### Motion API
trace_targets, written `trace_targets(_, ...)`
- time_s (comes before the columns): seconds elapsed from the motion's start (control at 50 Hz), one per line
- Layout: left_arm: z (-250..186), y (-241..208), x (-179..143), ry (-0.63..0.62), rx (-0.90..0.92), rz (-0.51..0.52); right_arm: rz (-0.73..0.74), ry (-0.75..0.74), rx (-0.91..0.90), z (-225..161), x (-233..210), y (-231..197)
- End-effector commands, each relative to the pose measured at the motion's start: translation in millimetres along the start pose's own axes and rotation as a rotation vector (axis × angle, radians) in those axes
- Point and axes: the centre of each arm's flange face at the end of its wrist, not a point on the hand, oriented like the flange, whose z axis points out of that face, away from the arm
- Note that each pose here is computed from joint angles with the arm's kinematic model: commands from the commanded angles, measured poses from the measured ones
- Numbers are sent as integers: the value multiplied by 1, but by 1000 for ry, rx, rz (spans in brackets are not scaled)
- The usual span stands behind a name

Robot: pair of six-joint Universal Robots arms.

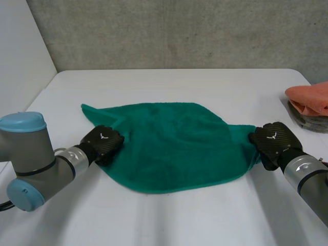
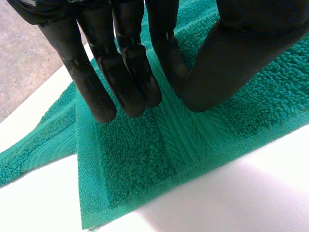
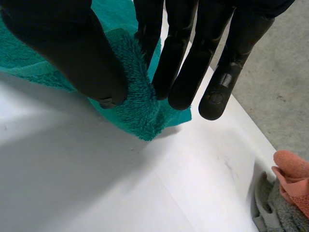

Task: Fold the laundry.

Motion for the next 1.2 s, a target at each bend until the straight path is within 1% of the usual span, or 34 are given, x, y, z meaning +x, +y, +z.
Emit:
trace_targets(0.02,-11,-10,-6,-24,11,5,-3,13,10,-2,2,-4)
trace_targets(0.08,-27,-23,-8,-33,37,16,-2,12,11,-2,2,-4)
trace_targets(0.16,-36,-19,-7,-23,29,4,-2,10,11,-2,2,-4)
trace_targets(0.2,-37,-17,-4,5,30,0,-1,10,12,-1,2,-4)
trace_targets(0.4,-32,-9,-9,9,26,-15,0,11,10,-1,3,-3)
trace_targets(0.52,-26,-2,4,52,8,-26,1,5,8,-2,1,-2)
trace_targets(0.6,-24,-8,19,88,29,-8,0,2,7,-2,0,-2)
trace_targets(0.84,-13,-6,23,100,30,1,-1,-1,5,-2,0,-1)
trace_targets(0.98,-11,-10,18,76,40,10,-2,8,6,-2,2,-2)
trace_targets(1.06,-21,-28,3,-7,52,28,-13,23,17,-1,7,-8)
trace_targets(1.1,-37,-47,-9,-79,83,51,-29,39,36,-9,17,-24)
trace_targets(1.2,-71,-80,-21,-171,135,81,-91,23,32,-38,38,-66)
